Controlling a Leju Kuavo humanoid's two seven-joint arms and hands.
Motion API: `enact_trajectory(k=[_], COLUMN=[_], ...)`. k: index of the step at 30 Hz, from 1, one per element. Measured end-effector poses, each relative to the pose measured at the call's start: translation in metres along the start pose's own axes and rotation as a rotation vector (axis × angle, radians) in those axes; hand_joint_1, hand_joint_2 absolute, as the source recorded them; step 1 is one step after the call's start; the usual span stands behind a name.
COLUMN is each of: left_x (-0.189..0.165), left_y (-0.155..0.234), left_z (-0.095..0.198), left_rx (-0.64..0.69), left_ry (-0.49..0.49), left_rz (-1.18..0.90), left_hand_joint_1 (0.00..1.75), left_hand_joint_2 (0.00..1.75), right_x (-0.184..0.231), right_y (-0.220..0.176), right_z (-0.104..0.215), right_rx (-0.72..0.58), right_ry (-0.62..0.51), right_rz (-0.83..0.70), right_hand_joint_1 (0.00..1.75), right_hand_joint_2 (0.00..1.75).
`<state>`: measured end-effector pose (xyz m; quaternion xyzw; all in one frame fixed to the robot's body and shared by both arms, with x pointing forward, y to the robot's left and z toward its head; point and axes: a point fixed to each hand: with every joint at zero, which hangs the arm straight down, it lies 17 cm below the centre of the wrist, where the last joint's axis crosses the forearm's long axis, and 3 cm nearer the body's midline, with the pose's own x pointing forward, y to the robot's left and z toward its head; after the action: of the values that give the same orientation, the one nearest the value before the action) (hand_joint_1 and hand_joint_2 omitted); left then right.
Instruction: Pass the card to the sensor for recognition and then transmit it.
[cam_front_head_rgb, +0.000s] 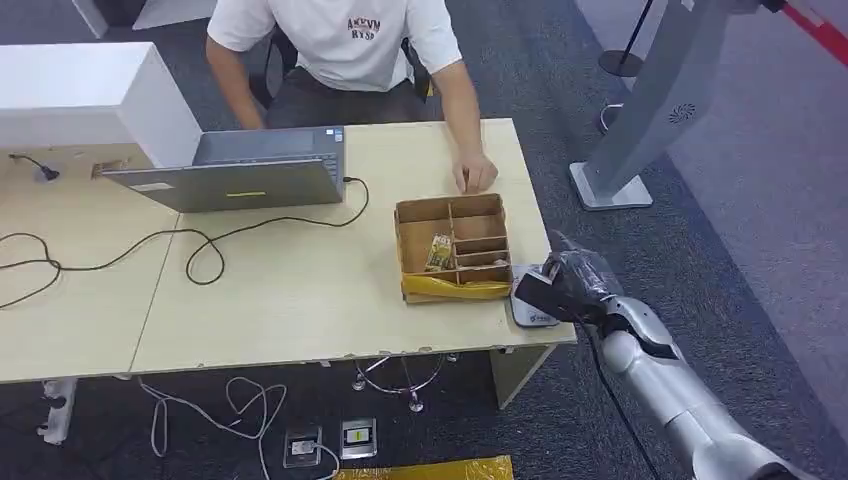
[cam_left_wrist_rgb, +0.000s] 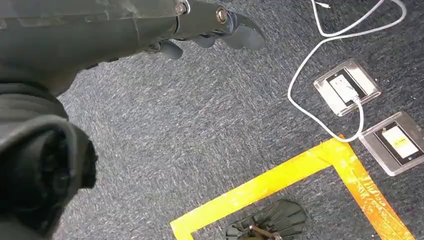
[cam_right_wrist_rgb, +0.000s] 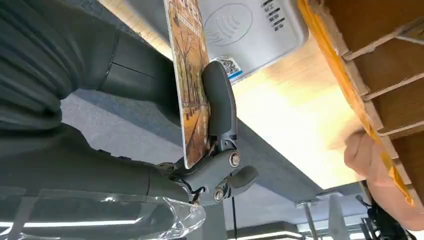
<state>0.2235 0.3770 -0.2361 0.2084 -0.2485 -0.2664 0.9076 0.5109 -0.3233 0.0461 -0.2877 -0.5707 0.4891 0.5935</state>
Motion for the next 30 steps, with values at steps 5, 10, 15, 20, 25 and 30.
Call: enact_trajectory(k=[5, 10, 15, 20, 25, 30], left_x=[0.0012, 0.0014, 0.0013, 0.0012, 0.0010, 0.0006], left_y=[0.0005, 0.0009, 0.0011, 0.0011, 0.0009, 0.0017], left_z=[-0.0003, -0.0005, -0.0005, -0.0005, -0.0004, -0.0005], left_rx=[0.000, 0.001, 0.001, 0.001, 0.001, 0.005], left_ry=[-0.004, -0.002, -0.002, -0.002, 0.000, 0.001], left_rz=[-0.006, -0.006, -0.007, -0.006, -0.002, 0.000], left_hand_joint_1=[0.00, 0.00, 0.00, 0.00, 0.00, 0.00], left_hand_joint_2=[0.00, 0.00, 0.00, 0.00, 0.00, 0.00], right_x=[0.0037, 0.0056, 0.0066, 0.0074, 0.0095, 0.0108], right_y=[0.0022, 0.0039, 0.0046, 0.0054, 0.0059, 0.0005], right_z=[-0.0007, -0.0011, -0.0013, -0.0015, -0.0023, -0.0043], right_rx=[0.001, 0.002, 0.002, 0.002, 0.000, -0.014], right_ry=[-0.005, -0.006, -0.006, -0.006, -0.005, -0.008], right_rz=[-0.003, -0.006, -0.008, -0.009, -0.014, -0.011], right_hand_joint_1=[1.75, 1.75, 1.75, 1.75, 1.75, 1.75], right_hand_joint_2=[1.75, 1.75, 1.75, 1.75, 1.75, 1.75])
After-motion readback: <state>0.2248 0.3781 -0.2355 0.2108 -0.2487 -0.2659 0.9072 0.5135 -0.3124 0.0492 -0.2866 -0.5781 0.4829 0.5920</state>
